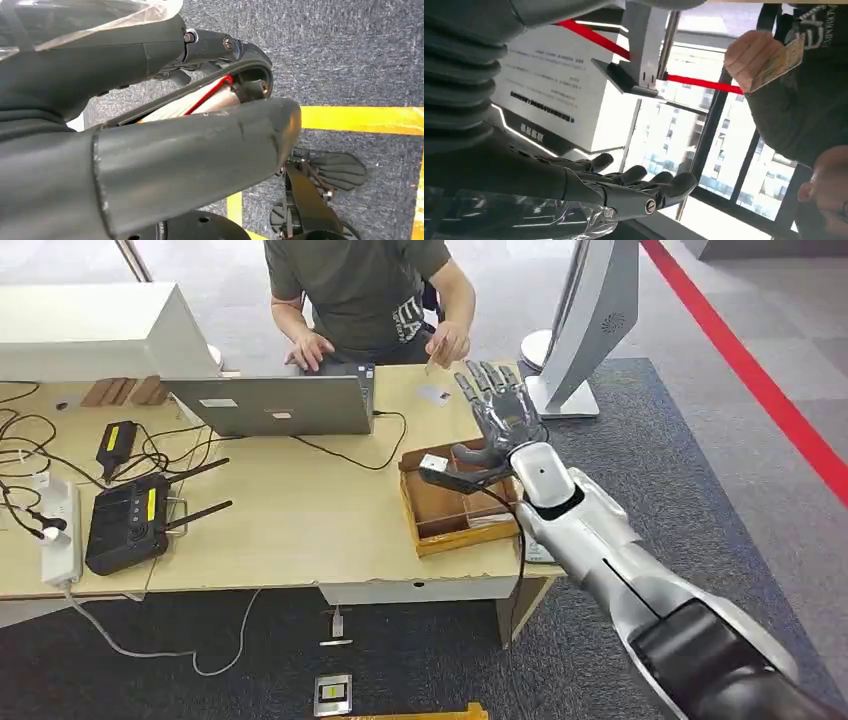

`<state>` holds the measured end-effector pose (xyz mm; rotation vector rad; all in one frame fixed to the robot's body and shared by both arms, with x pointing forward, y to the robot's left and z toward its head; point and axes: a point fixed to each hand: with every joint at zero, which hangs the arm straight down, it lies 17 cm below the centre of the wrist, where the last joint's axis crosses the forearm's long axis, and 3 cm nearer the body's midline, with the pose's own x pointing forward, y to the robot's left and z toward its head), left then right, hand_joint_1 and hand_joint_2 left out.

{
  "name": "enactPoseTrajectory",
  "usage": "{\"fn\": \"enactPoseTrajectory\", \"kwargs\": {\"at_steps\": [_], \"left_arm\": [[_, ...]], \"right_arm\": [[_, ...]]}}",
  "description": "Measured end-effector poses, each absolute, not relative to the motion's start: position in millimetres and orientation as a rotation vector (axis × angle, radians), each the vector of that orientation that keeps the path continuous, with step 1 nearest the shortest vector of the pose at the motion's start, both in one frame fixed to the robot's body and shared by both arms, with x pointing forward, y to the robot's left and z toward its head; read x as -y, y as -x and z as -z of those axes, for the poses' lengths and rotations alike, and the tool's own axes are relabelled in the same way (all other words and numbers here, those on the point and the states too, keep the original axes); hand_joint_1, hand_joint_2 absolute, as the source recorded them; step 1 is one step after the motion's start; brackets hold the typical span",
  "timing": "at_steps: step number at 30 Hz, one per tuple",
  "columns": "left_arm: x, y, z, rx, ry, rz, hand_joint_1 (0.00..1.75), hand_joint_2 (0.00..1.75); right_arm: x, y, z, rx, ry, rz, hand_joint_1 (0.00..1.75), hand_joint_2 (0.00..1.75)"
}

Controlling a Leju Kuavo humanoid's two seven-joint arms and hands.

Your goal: Pass the card to the sensor for recognition and then transmit it.

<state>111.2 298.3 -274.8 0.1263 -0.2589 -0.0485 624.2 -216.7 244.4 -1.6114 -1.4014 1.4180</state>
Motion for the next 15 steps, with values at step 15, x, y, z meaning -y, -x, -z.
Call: {"fn": "enactPoseTrajectory", "kwargs": {"at_steps": [15], "left_arm": [[-298, -111, 275, 0.262, -0.124, 0.053, 0.0, 0.0]], "right_arm": [[272, -627, -267, 1.305, 1.708, -1.417, 0.0, 0.0]]}}
